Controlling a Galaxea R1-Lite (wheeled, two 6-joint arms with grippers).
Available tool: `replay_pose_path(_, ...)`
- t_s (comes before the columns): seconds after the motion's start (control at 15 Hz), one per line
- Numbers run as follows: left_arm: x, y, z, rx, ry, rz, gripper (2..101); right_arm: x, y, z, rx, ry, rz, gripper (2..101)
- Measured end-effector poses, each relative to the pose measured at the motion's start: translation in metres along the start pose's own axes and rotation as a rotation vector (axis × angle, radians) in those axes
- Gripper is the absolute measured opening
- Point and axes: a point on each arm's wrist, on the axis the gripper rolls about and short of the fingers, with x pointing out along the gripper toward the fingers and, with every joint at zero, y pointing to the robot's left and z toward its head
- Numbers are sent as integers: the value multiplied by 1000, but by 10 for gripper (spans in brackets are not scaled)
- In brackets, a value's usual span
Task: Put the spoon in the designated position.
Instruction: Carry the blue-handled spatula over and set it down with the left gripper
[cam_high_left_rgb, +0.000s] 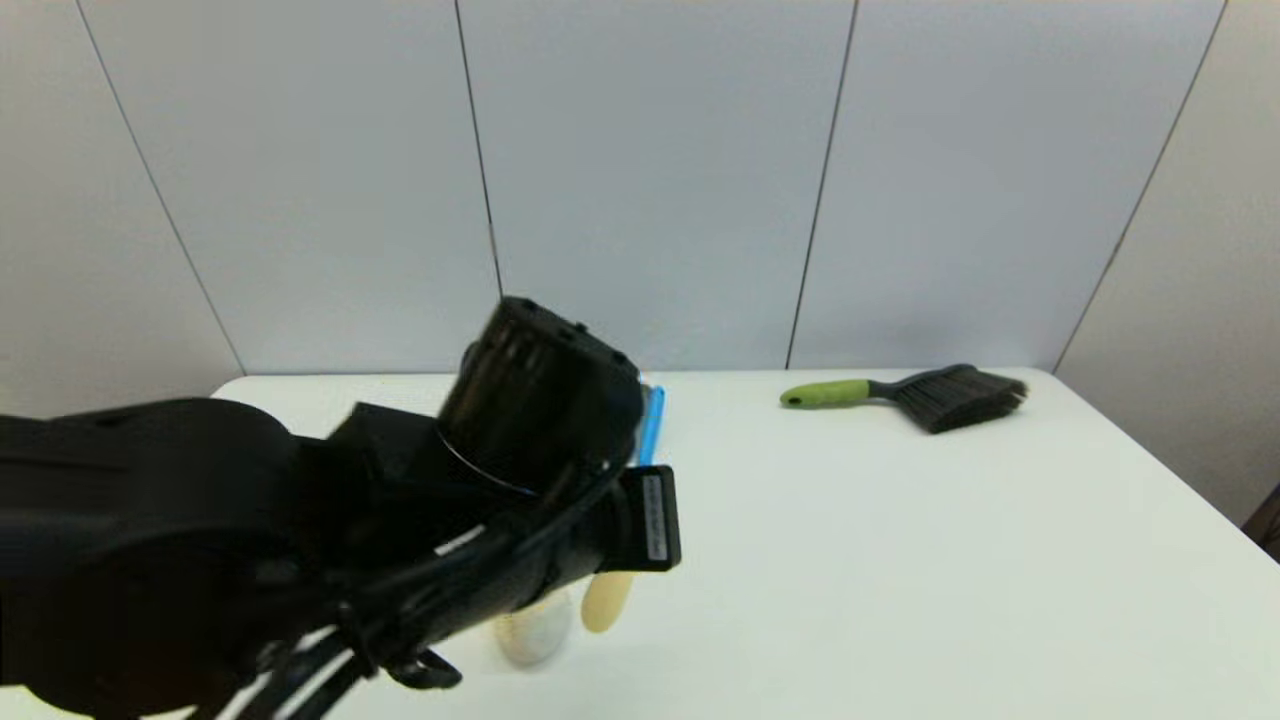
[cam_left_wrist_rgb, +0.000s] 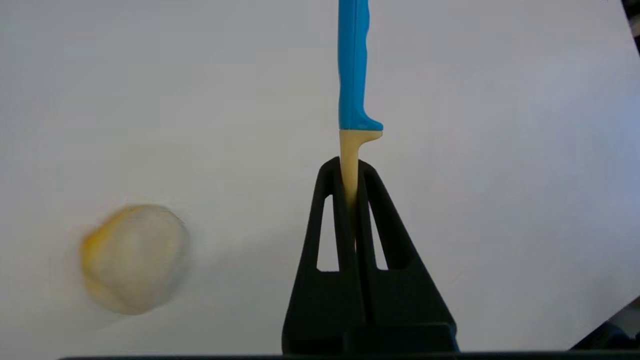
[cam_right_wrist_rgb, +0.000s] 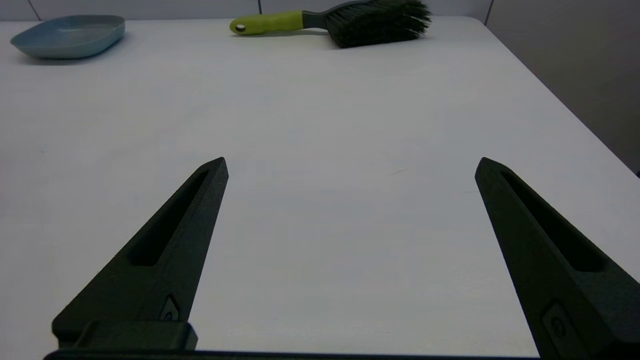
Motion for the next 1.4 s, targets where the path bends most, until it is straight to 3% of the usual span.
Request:
replay_pose_path(0.13,13,-5,-17,-42,1,74,39,0,0,0,0,0,0,980)
replay_pose_path(0.8,54,-11,-59,33,65,203,38,0,0,0,0,0,0,980)
replay_pose_path(1.4,72,-23,-80,87,108,212,39,0,0,0,-1,0,0,980)
